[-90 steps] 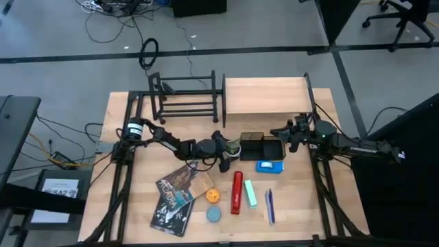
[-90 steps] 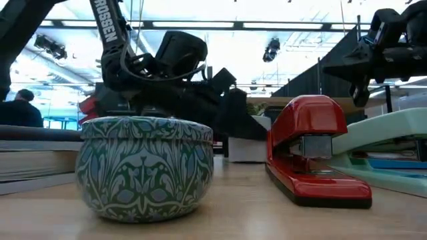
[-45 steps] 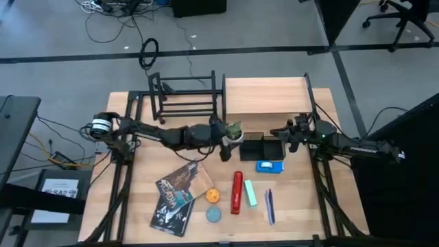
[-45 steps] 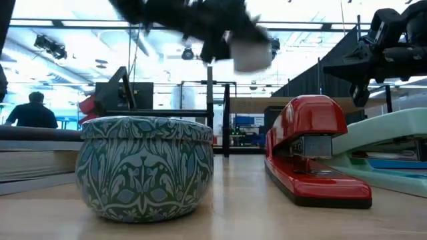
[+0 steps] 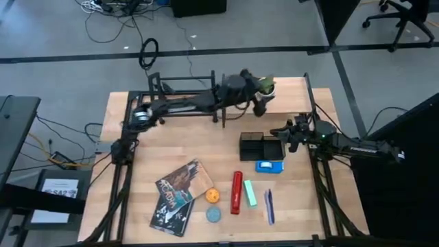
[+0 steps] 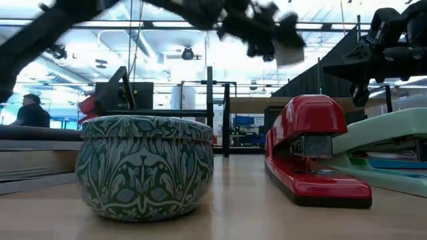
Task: Stock shelves
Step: Put the white vase plant on the shelf
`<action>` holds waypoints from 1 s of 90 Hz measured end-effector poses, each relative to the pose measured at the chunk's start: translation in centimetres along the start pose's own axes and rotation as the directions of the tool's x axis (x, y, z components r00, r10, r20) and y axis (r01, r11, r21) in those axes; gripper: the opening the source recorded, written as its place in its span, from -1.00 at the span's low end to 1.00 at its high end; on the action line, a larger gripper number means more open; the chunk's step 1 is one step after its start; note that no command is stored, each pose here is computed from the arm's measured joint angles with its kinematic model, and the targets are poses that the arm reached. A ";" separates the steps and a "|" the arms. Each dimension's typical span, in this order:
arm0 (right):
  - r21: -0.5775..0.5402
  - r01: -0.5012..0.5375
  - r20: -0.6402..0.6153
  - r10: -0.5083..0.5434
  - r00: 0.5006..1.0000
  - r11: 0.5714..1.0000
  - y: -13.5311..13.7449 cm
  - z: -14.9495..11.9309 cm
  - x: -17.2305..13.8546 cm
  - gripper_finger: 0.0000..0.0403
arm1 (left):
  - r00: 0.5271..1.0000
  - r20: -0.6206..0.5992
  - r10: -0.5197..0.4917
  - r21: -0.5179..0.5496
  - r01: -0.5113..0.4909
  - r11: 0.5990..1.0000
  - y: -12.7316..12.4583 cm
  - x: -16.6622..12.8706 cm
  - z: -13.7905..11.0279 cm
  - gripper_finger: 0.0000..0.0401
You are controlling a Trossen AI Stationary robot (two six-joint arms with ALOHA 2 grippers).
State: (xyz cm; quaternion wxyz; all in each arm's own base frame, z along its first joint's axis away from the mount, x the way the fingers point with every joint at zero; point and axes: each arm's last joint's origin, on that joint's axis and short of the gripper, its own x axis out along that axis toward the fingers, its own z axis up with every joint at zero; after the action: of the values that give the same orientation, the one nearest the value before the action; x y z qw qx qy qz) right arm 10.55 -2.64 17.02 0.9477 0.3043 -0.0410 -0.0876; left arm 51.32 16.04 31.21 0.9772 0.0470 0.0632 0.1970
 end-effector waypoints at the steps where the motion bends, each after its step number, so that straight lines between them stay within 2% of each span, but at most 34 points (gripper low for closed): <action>1: 0.000 -0.001 0.001 0.001 1.000 1.000 0.0 0.0 0.0 -0.97 | 1.000 -0.002 0.002 -0.005 -0.003 1.000 0.1 0.3 -0.2 0.68; 14: -0.001 -0.005 0.006 0.005 1.000 1.000 0.0 0.1 0.0 -0.97 | 0.999 -0.022 0.025 -0.061 -0.027 0.998 0.9 3.0 -3.0 0.68; 26: -0.001 -0.005 0.007 0.005 1.000 1.000 0.0 0.1 0.0 -0.97 | 0.998 -0.050 0.050 -0.064 -0.053 0.997 1.3 3.9 -4.7 0.75; 90: -0.001 -0.011 0.015 0.011 1.000 1.000 0.1 0.2 0.0 -0.97 | 0.994 -0.074 0.076 -0.055 -0.080 0.995 2.4 4.0 -5.0 0.81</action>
State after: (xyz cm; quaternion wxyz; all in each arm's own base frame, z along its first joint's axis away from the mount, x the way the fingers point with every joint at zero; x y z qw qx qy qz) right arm 10.54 -2.64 17.20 0.9480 0.3027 -0.0500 -0.0846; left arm 53.30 20.17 26.14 0.9669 0.0140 0.0907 0.2382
